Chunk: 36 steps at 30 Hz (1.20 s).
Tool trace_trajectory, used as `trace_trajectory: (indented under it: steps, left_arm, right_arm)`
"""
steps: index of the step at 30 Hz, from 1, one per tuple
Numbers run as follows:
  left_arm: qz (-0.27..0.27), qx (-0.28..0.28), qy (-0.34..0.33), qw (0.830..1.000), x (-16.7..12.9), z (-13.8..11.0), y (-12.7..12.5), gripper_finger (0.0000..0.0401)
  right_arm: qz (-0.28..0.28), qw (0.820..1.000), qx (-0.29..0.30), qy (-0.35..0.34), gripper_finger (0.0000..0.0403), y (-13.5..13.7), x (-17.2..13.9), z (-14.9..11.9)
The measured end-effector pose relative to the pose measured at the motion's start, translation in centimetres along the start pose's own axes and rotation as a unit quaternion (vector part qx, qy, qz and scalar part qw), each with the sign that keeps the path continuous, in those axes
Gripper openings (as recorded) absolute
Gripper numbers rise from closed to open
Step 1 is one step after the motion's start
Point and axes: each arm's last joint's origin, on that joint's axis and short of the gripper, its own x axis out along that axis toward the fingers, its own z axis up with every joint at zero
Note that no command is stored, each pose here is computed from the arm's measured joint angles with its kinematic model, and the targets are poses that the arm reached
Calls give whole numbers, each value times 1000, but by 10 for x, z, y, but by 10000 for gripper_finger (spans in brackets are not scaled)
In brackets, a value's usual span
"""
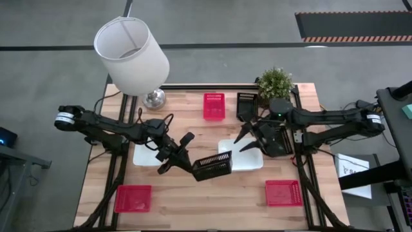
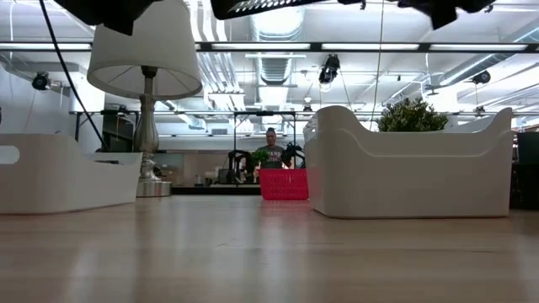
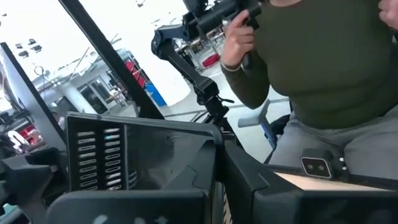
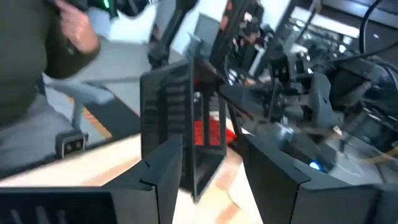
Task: Stack baskets by color
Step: Stack the top left black bin into the top right black bin
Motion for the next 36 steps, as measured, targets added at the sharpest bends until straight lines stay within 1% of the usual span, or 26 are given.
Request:
trace_trajectory:
  steps: [6, 10, 13, 18, 21, 24, 27, 33, 34, 36]
  left_arm:
    - [5, 6, -4, 1000, 1, -1, 1, 0]
    - [15, 3, 7, 1000, 1, -4, 2, 0]
    - [17, 4, 7, 1000, 1, -4, 2, 0]
    - [19, 3, 10, 1000, 1, -5, 3, 0]
    - [18, 2, 11, 1000, 2, -7, 3, 0]
    - [18, -1, 14, 1000, 2, -8, 2, 0]
    - [21, -2, 19, 1000, 2, -8, 2, 0]
    - [23, -5, 22, 999, 2, -9, 2, 4]
    - [24, -6, 23, 999, 2, -9, 2, 8]
    - [25, -10, 26, 999, 2, -9, 2, 19]
  right_arm:
    - [35, 999, 19, -35, 160, -11, 16, -19]
    - [90, 993, 36, -66, 160, -19, 26, -22]
    - [123, 988, 57, -71, 160, -27, 35, -25]
    - [204, 972, 77, -91, 160, -38, 50, -32]
    - [240, 962, 84, -100, 153, -44, 58, -36]
    - [262, 955, 91, -104, 136, -50, 66, -43]
    - [274, 951, 93, -107, 108, -55, 72, -47]
    - [318, 936, 89, -123, 28, -61, 79, -51]
    - [321, 935, 85, -125, 19, -61, 79, -51]
    - [320, 935, 77, -128, 14, -61, 79, -50]
